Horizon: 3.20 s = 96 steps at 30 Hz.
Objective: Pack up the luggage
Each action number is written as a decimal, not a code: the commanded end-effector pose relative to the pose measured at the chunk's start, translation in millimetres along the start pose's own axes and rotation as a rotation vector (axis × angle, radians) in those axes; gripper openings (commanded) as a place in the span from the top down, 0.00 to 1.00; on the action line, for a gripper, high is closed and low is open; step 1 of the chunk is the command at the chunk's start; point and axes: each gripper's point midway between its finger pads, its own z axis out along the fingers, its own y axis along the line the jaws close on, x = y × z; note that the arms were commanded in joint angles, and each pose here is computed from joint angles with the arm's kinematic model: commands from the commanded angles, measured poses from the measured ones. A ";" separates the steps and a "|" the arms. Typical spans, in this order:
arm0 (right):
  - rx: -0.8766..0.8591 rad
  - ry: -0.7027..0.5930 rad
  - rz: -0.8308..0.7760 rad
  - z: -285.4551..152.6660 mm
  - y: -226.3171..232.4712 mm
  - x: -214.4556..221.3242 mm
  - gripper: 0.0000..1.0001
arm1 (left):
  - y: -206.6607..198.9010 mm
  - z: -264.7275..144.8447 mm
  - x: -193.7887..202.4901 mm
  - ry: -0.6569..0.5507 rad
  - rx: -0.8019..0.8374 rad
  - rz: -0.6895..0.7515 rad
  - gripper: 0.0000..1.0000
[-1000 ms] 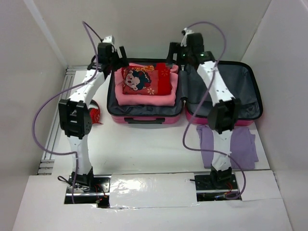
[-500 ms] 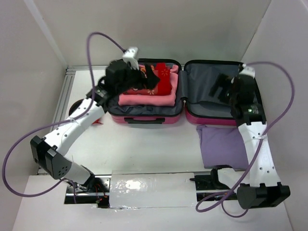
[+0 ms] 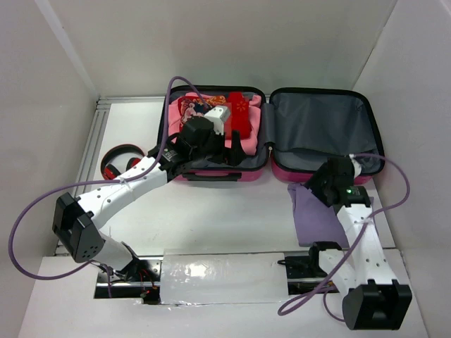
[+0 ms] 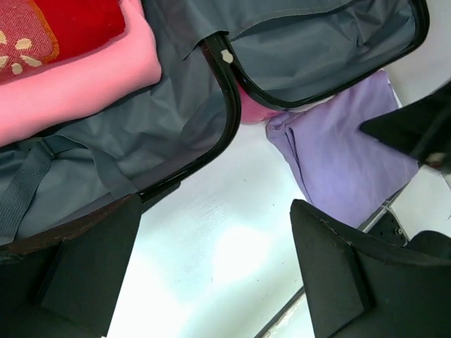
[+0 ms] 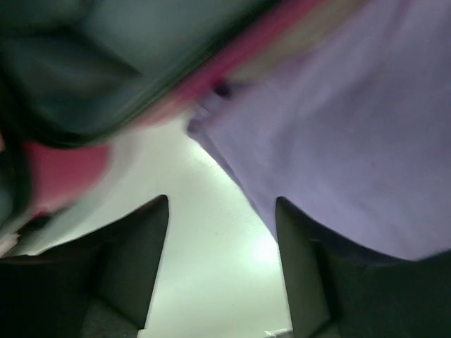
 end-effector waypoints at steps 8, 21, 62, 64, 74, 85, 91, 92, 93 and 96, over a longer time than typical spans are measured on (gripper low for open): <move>0.150 0.029 0.173 53.1 -44.0 46.9 0.81 | 12.5 -27.1 -22.4 -0.105 -0.066 0.015 0.00; 0.205 0.137 0.165 88.9 -55.2 94.0 1.00 | 33.7 -28.7 -5.6 -0.078 -0.108 -0.007 0.00; -0.251 0.380 -0.269 17.9 216.2 311.6 1.00 | 140.7 -139.7 5.0 -0.288 -0.401 -0.170 0.00; -0.292 0.369 -0.324 0.8 217.5 307.3 1.00 | 134.0 -142.2 1.5 -0.271 -0.353 -0.167 0.00; -0.480 0.259 -0.432 -75.1 174.0 203.0 0.35 | 108.1 -126.3 73.8 -0.057 -0.139 -0.281 0.00; -0.330 0.274 -0.377 -12.3 63.7 176.9 0.17 | 96.8 -79.9 175.8 0.063 -0.093 -0.422 0.02; -0.232 0.299 -0.410 23.5 38.0 170.4 0.08 | 96.4 -55.6 204.4 0.095 -0.163 -0.411 0.02; -0.234 0.290 -0.391 26.8 39.0 163.9 0.07 | 100.5 -54.1 213.4 0.104 -0.180 -0.414 0.02; -0.260 0.302 -0.390 26.2 42.7 163.5 0.06 | 102.2 -52.3 218.4 0.109 -0.191 -0.417 0.02; -0.253 0.280 -0.366 32.6 49.6 144.7 0.03 | 113.2 -46.5 228.8 0.109 -0.236 -0.433 0.03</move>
